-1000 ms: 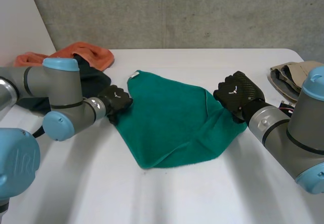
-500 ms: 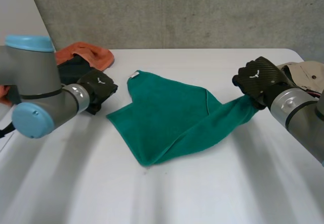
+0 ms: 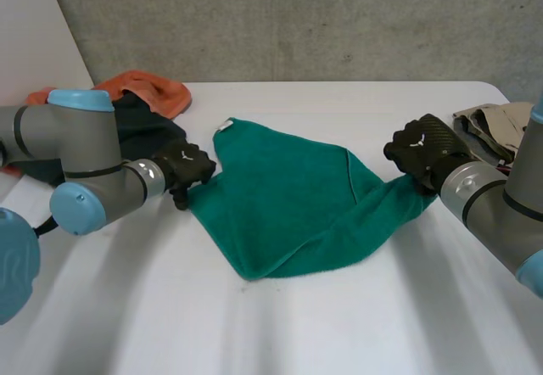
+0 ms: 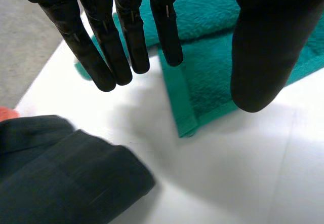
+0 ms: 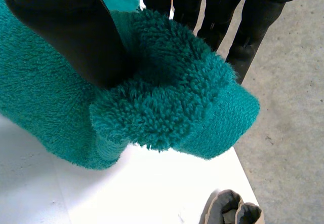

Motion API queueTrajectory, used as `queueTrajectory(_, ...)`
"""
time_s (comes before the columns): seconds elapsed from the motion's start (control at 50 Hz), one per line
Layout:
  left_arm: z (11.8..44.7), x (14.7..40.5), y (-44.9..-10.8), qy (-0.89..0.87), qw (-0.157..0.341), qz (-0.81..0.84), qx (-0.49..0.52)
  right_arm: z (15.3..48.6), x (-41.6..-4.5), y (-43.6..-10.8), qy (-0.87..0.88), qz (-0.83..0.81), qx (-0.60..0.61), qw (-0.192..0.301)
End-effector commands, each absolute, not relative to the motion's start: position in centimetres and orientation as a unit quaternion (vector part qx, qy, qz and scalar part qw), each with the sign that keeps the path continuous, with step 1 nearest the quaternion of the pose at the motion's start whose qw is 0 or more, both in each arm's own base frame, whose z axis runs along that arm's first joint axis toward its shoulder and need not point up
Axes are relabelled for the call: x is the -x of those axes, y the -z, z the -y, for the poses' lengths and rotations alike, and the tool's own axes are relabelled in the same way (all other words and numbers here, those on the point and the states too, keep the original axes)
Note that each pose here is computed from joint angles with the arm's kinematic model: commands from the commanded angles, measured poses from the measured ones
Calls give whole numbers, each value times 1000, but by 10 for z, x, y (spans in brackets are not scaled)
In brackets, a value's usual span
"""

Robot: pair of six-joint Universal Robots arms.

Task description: Fold the laundry.

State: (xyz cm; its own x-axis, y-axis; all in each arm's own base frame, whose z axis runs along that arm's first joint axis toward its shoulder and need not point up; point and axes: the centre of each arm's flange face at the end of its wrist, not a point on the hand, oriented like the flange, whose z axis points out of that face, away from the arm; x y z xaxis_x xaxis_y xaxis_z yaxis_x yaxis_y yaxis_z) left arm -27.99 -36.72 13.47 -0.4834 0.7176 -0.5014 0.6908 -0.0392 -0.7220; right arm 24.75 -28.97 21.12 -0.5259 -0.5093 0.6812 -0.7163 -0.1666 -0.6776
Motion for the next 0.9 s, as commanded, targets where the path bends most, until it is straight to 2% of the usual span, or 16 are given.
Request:
queueTrajectory(0.02, 367, 284, -124, -484, 29, 707, 515, 291, -249, -208, -596, 637, -481, 86)
queueTrajectory(0.4, 382, 296, -122, -527, 13, 682, 508, 292, -250, -205, -595, 634, -486, 88)
queueTrajectory(0.78, 377, 310, -118, -528, 9, 674, 516, 292, -250, -208, -598, 632, -484, 89)
queueTrajectory(0.9, 352, 303, -137, -478, 9, 704, 526, 291, -248, -215, -605, 627, -481, 92)
